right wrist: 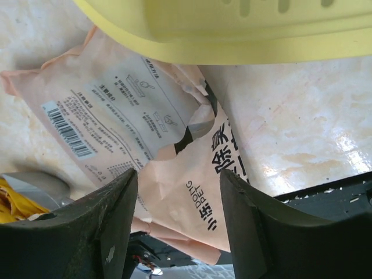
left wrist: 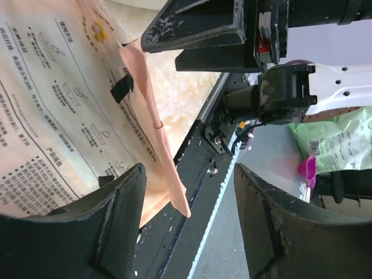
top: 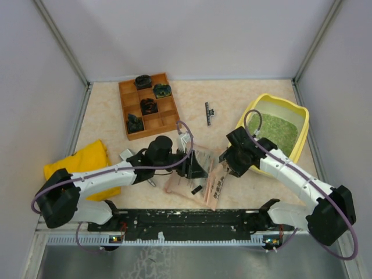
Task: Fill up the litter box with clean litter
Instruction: Open the cat litter bag at the center of the board.
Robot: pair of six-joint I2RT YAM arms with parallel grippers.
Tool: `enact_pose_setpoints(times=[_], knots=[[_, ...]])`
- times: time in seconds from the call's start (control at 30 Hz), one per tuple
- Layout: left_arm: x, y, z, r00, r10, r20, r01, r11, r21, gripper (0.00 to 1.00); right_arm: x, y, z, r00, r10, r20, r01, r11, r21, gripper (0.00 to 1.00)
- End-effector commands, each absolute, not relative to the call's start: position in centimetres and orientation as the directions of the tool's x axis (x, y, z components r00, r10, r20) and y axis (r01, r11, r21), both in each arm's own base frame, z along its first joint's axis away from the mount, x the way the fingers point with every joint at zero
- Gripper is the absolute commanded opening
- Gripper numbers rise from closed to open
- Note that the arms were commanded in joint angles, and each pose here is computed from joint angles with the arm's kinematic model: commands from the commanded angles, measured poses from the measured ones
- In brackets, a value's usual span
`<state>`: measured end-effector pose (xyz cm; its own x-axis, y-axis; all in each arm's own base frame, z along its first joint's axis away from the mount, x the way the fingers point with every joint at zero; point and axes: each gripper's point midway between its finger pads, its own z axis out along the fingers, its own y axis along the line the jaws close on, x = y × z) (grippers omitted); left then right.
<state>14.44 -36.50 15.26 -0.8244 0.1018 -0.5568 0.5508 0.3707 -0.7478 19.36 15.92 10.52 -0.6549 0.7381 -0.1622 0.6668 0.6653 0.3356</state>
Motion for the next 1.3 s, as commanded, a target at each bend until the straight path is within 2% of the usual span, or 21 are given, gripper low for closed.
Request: enact_pose_setpoints(times=[0.0,0.1,0.27,0.4,0.63,0.93,1.1,1.27], knots=[[15.1,-35.7,14.5,-0.799,0.102,-0.592,0.572,0.431,-0.698,0.68,20.7,16.9,13.6,-0.666,0.717,-0.206,0.588,0.675,0.446,0.58],[13.8,-36.8,14.0,-0.835,0.126,-0.536,0.541,0.362,-0.759,0.68,20.7,17.3,14.5,-0.674,0.711,-0.199,0.575,0.675,0.462,0.58],[12.4,-39.5,13.1,-0.834,0.173,-0.524,0.552,0.292,-0.781,0.66,20.7,16.8,14.9,-0.664,0.715,-0.219,0.578,0.676,0.458,0.59],[12.6,-39.5,12.8,-0.817,0.190,-0.545,0.576,0.334,-0.746,0.67,20.3,16.3,15.1,-0.655,0.722,-0.224,0.578,0.670,0.466,0.59],[15.1,-35.7,11.8,-0.793,0.110,-0.599,0.547,0.561,-0.621,0.74,20.0,16.1,15.4,-0.647,0.722,-0.245,0.532,0.657,0.534,0.58],[14.2,-36.6,9.0,-0.843,0.150,-0.517,0.503,0.559,-0.659,0.75,20.2,16.5,16.0,-0.657,0.710,-0.253,0.489,0.657,0.573,0.58],[14.0,-37.3,8.4,-0.847,0.170,-0.504,0.501,0.571,-0.650,0.75,20.3,16.6,16.1,-0.657,0.709,-0.256,0.484,0.657,0.578,0.59],[13.3,-37.6,7.3,-0.879,0.196,-0.434,0.459,0.595,-0.659,0.73,20.5,16.8,16.4,-0.663,0.701,-0.264,0.460,0.659,0.594,0.59]])
